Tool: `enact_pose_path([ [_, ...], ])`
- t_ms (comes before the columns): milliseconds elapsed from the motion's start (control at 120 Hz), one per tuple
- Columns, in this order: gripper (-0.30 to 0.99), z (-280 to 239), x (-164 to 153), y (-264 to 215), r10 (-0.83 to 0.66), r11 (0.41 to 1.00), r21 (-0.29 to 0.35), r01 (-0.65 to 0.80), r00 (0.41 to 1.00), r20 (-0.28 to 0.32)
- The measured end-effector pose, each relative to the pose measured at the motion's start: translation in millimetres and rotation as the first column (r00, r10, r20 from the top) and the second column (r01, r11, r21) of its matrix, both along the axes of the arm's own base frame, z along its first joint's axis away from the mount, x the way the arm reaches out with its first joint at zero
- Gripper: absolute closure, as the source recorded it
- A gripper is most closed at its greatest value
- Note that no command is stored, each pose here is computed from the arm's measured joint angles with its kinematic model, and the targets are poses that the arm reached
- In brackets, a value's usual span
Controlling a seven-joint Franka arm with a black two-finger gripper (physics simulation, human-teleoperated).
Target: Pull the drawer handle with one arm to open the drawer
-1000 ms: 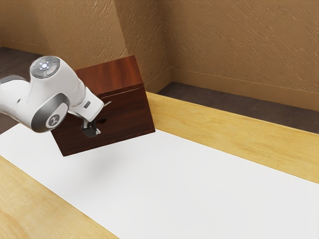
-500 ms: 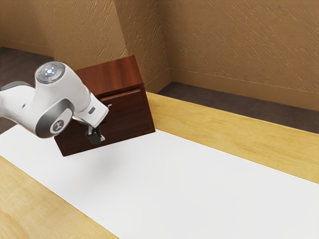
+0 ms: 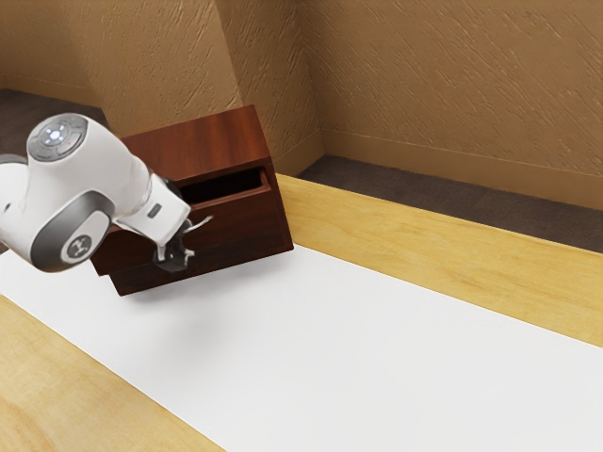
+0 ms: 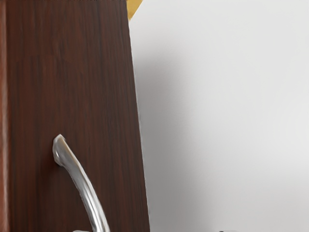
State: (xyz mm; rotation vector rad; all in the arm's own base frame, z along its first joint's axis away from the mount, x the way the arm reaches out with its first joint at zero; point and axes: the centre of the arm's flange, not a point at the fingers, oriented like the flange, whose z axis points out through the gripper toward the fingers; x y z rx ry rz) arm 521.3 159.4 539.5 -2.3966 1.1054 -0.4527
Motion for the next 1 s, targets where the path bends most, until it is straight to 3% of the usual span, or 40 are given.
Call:
enact_pose_path([
  [158, 0.17, -5, -4, -4, -0.002, 1.000, -0.008, 0.002, 1.000, -0.009],
  [300, 0.07, 2, -15, -10, -0.003, 1.000, -0.003, 0.003, 1.000, 0.004],
  [550, 0.01, 13, -37, -16, 0.011, 1.000, 0.011, -0.011, 1.000, 0.023],
  [800, -0.02, 3, -34, 8, 0.047, 0.999, 0.013, -0.047, 0.999, 0.014],
  [1000, 0.00, 8, -21, -9, 0.004, 1.000, 0.010, -0.004, 0.999, 0.044],
])
